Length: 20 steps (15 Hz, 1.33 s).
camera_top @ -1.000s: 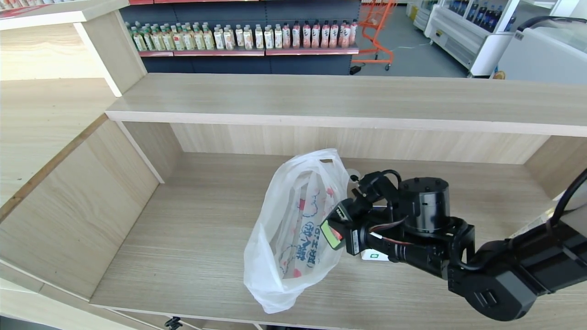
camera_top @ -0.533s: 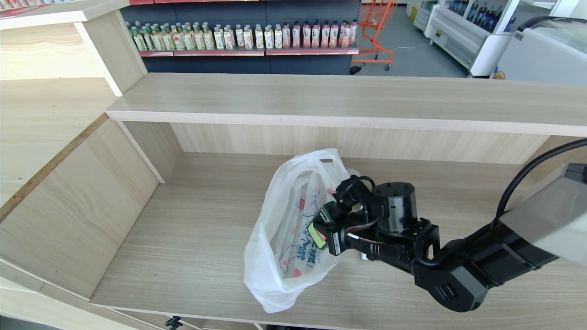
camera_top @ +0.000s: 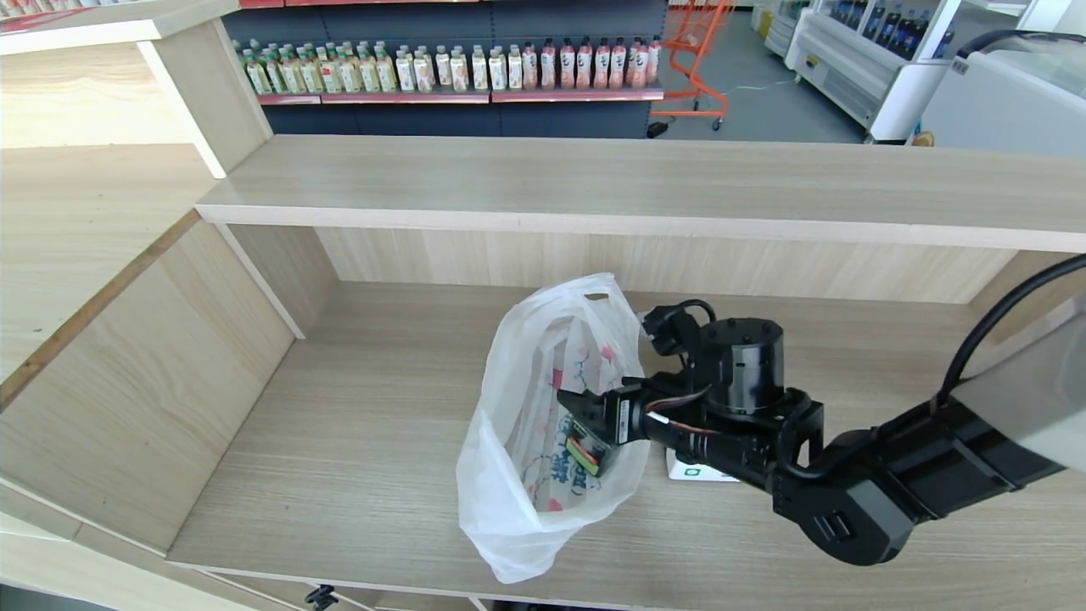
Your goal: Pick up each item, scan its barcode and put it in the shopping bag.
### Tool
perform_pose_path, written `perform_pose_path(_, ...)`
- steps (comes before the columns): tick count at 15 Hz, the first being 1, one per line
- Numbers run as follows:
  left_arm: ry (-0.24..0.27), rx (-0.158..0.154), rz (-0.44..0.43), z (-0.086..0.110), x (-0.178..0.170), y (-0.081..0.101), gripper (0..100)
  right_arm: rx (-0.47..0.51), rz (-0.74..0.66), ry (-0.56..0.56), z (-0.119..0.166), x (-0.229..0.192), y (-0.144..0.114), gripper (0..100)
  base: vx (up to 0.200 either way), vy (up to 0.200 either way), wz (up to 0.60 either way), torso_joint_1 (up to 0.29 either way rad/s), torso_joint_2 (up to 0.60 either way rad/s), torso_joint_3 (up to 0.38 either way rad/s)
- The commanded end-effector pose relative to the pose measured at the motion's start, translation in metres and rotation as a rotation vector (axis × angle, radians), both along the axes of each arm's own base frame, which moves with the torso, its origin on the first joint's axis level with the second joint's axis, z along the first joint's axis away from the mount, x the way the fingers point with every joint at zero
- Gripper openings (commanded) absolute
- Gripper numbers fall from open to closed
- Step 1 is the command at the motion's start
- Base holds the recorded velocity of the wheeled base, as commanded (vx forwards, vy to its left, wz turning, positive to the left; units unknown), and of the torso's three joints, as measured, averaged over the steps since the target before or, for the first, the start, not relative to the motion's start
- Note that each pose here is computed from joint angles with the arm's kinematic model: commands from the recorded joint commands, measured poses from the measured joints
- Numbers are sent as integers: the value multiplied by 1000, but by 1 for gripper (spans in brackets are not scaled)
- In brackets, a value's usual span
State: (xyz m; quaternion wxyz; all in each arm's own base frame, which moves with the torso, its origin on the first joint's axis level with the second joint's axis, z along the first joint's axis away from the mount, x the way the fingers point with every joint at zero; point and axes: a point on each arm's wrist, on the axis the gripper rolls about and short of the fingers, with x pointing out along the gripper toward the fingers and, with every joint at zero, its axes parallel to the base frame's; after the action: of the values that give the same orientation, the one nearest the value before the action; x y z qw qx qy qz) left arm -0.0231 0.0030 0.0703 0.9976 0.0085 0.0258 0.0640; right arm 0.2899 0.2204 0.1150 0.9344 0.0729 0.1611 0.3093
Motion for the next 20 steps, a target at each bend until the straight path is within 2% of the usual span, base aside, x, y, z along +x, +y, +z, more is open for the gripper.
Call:
perform_pose_path(1,1,0,0,0,0,0,100,98,-15,-10,38,-14,-17,100,0,0,0,0,0,0)
perform_pose_path(3,1,0,0,0,0,0,100,136,-40,21,68,-44,-44,100,0,0,0,0,0,0)
perform_pose_path(4,0,0,0,0,0,0,100,134,-62,38,87,-76,-72,100,0,0,0,0,0,0)
perform_pose_path(5,1,0,0,0,0,0,100,88,-94,43,91,-92,-92,100,0,0,0,0,0,0)
perform_pose_path(7,1,0,0,0,0,0,100,-65,-171,-35,97,-107,-131,100,0,0,0,0,0,0)
perform_pose_path(9,0,0,0,0,0,0,100,-134,-217,-86,96,-113,-149,100,0,0,0,0,0,0)
perform_pose_path(11,1,0,0,0,0,0,100,-135,-250,-94,96,-127,-161,100,0,0,0,0,0,0)
perform_pose_path(14,3,-1,0,0,0,0,100,-143,-252,-77,92,-132,-164,100,0,0,0,0,0,0)
perform_pose_path(20,13,5,0,0,1,0,100,-156,-255,-49,83,-134,-165,100,-200,0,0,6,4,3)
